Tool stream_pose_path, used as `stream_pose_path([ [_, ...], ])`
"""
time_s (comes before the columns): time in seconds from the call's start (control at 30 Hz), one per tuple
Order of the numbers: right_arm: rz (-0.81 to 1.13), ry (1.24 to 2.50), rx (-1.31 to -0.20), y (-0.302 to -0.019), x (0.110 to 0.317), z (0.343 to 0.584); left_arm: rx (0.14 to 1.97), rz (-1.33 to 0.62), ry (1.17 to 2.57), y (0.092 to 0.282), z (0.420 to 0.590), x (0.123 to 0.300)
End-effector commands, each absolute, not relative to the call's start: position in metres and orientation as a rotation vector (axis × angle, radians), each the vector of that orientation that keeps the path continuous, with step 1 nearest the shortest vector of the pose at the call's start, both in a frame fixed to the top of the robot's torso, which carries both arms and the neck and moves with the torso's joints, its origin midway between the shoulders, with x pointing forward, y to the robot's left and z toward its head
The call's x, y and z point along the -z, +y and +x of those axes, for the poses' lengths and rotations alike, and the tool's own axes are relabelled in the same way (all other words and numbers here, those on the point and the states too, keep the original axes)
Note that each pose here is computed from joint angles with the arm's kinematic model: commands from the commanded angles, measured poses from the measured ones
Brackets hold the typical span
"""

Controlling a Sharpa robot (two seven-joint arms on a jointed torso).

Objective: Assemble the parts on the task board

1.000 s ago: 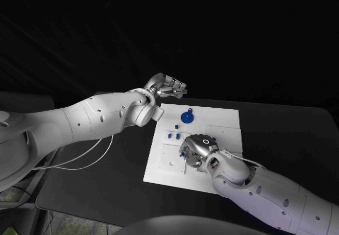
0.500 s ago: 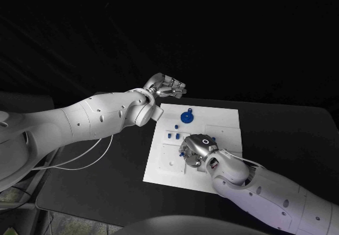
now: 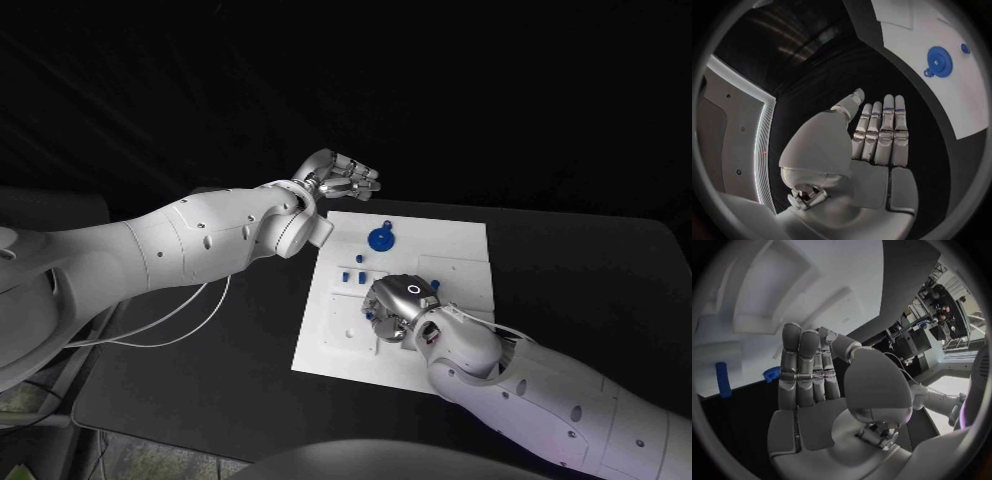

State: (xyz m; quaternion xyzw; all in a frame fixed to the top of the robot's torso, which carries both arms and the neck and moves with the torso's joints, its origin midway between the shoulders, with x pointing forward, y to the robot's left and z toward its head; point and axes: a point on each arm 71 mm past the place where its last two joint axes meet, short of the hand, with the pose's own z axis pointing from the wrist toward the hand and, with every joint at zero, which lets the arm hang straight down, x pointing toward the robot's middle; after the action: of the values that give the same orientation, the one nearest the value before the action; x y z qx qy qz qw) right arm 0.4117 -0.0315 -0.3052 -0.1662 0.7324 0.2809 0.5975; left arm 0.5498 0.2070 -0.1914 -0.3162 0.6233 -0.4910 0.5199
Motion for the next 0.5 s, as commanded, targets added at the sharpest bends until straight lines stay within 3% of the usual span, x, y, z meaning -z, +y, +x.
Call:
stream_pose_path([
  [0.03, -0.417, 1.74, -0.614, -0.0309, 0.3117, 0.4096, 1.193, -0.756, 1.502, 0.204, 0.5496, 0.1905],
  [0.5, -0.379, 1.748, -0.642, -0.0306, 0.3143, 0.4088, 1.191, -0.759, 1.508, 0.204, 0.5496, 0.1908],
])
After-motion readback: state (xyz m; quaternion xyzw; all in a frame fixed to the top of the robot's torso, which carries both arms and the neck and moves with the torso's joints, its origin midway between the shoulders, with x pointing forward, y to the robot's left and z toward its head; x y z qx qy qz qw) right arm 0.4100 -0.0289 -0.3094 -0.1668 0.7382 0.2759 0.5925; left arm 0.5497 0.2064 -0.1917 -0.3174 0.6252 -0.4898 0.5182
